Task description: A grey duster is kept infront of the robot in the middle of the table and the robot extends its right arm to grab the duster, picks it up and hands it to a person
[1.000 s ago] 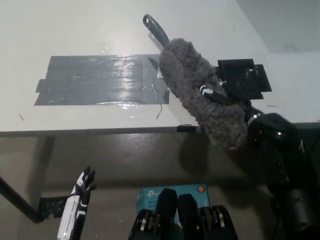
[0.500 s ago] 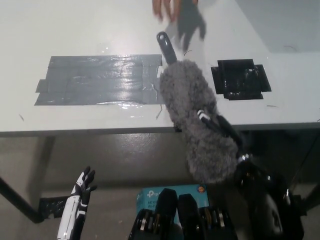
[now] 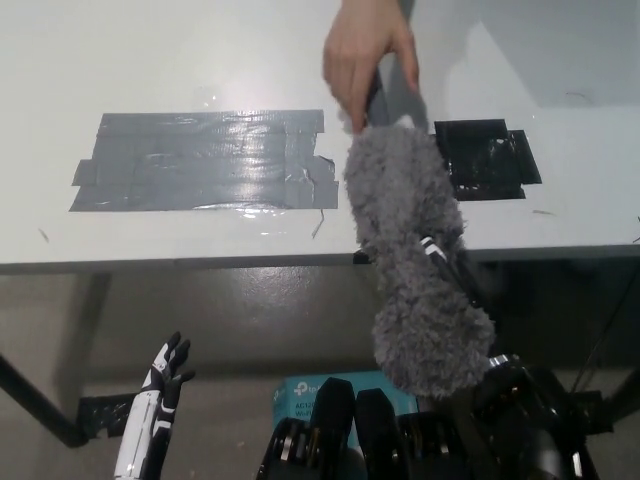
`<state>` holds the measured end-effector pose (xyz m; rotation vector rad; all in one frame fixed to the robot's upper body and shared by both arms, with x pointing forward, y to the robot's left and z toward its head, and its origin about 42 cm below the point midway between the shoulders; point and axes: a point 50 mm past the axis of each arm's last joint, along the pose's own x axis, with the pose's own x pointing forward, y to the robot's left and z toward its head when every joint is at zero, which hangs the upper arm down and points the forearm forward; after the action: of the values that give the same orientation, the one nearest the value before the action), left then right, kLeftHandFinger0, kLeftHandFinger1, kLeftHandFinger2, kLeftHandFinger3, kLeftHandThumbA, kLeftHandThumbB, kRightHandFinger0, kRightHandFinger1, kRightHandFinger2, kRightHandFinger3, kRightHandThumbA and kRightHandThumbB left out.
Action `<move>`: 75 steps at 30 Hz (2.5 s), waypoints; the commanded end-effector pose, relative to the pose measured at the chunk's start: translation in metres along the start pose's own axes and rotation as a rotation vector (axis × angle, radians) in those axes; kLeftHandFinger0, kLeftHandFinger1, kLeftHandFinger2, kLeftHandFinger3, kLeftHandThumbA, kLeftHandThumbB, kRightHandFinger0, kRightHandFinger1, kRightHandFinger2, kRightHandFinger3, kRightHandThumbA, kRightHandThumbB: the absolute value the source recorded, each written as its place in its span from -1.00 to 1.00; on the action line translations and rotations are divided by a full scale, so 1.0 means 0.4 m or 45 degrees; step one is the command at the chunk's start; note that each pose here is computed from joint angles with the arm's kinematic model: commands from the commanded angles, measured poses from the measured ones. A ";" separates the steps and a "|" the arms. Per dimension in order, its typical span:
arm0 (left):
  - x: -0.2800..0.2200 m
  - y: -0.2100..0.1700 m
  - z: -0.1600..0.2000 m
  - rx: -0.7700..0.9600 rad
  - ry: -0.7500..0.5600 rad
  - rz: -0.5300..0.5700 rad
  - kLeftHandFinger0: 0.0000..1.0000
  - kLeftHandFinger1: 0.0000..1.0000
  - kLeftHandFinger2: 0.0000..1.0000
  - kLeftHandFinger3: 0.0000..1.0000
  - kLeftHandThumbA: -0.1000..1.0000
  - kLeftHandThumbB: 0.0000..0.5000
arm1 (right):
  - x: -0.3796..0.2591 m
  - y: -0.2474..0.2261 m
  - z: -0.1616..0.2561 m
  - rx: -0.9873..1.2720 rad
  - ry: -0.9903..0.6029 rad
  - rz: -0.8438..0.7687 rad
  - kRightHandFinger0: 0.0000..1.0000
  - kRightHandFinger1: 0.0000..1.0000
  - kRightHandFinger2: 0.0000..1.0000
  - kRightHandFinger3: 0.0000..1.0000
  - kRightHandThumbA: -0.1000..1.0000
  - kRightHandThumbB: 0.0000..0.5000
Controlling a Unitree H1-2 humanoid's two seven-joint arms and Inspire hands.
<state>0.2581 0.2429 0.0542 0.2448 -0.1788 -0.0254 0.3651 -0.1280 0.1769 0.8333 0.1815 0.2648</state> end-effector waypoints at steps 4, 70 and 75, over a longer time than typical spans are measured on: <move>0.038 0.031 0.038 0.041 -0.130 0.034 0.80 1.00 1.00 1.00 1.00 0.30 | -0.079 0.239 0.151 0.505 -0.178 0.385 -1.00 -0.32 0.49 1.00 -1.00 -0.56; 0.043 0.022 0.031 0.038 -0.118 0.016 0.76 1.00 1.00 1.00 1.00 0.34 | -0.267 -0.253 0.042 -1.485 -0.267 -0.104 1.00 1.00 1.00 1.00 0.78 0.71; 0.047 0.029 0.027 0.039 -0.112 0.015 0.75 1.00 1.00 1.00 1.00 0.33 | -0.264 -0.252 0.026 -1.509 -0.257 -0.090 1.00 1.00 1.00 1.00 0.78 0.73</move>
<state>0.2728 0.2453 0.0641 0.2796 -0.2177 -0.0395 0.2856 -0.2298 0.1061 0.0638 0.1752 0.1669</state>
